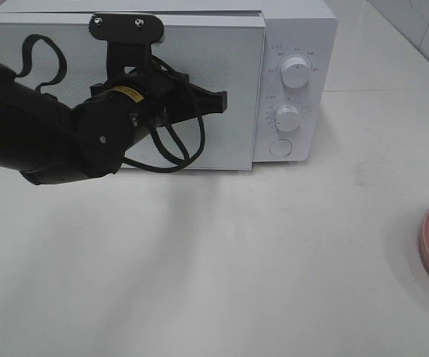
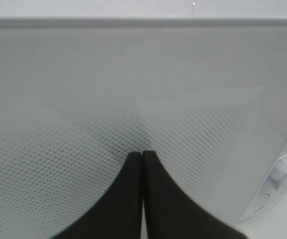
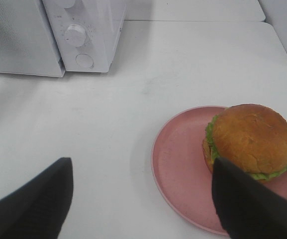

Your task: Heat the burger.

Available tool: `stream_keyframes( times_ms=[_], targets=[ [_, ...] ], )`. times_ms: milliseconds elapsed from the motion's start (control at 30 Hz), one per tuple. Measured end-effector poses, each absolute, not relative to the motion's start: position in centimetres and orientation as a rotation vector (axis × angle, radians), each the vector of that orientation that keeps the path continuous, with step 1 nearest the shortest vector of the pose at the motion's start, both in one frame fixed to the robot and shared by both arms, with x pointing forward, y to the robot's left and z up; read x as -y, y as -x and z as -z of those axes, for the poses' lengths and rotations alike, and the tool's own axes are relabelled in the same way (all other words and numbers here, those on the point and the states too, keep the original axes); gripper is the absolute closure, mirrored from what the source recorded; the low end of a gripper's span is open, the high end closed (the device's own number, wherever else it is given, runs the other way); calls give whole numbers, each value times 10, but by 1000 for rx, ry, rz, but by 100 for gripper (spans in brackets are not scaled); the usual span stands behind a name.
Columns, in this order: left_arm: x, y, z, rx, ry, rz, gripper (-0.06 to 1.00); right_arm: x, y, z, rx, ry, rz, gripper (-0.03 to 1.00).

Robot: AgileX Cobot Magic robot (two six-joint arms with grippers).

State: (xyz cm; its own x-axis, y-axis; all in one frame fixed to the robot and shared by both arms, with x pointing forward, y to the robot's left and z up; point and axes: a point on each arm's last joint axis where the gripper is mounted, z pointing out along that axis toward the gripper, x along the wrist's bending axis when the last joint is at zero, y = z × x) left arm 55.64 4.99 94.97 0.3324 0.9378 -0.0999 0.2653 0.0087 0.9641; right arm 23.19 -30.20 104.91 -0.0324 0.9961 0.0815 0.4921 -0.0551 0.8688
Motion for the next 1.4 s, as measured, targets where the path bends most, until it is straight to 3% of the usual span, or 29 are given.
stream_keyframes(
  times_ms=[767,1200,1233,1267,1300,1333,1367,1400],
  targets=[
    [-27,-571,-947,-1126,-1566,-752,94,302,-232,-1049,-1587,-1612,-1014,21],
    [-24,-534,-962,-1100,-1821,-500,94,302,-232,-1049,-1589,-1610,-1013,21],
    [-26,-526,-963,-1099,-1873,-442,93,302,-232,-1049,-1589,-1610,-1013,21],
    [-28,-518,-962,-1101,-1927,-377,84,302,-232,-1049,-1589,-1610,-1013,21],
    [-28,-518,-962,-1101,-1927,-377,84,302,-232,-1049,-1589,-1610,-1013,21],
    [-28,-514,-961,-1102,-1956,-343,76,302,-232,-1049,-1589,-1610,-1013,21],
    [-30,-507,-960,-1104,-2007,-282,57,302,-232,-1049,-1589,-1610,-1013,21],
    [-30,-507,-960,-1104,-2007,-282,57,302,-232,-1049,-1589,-1610,-1013,21]
  ],
)
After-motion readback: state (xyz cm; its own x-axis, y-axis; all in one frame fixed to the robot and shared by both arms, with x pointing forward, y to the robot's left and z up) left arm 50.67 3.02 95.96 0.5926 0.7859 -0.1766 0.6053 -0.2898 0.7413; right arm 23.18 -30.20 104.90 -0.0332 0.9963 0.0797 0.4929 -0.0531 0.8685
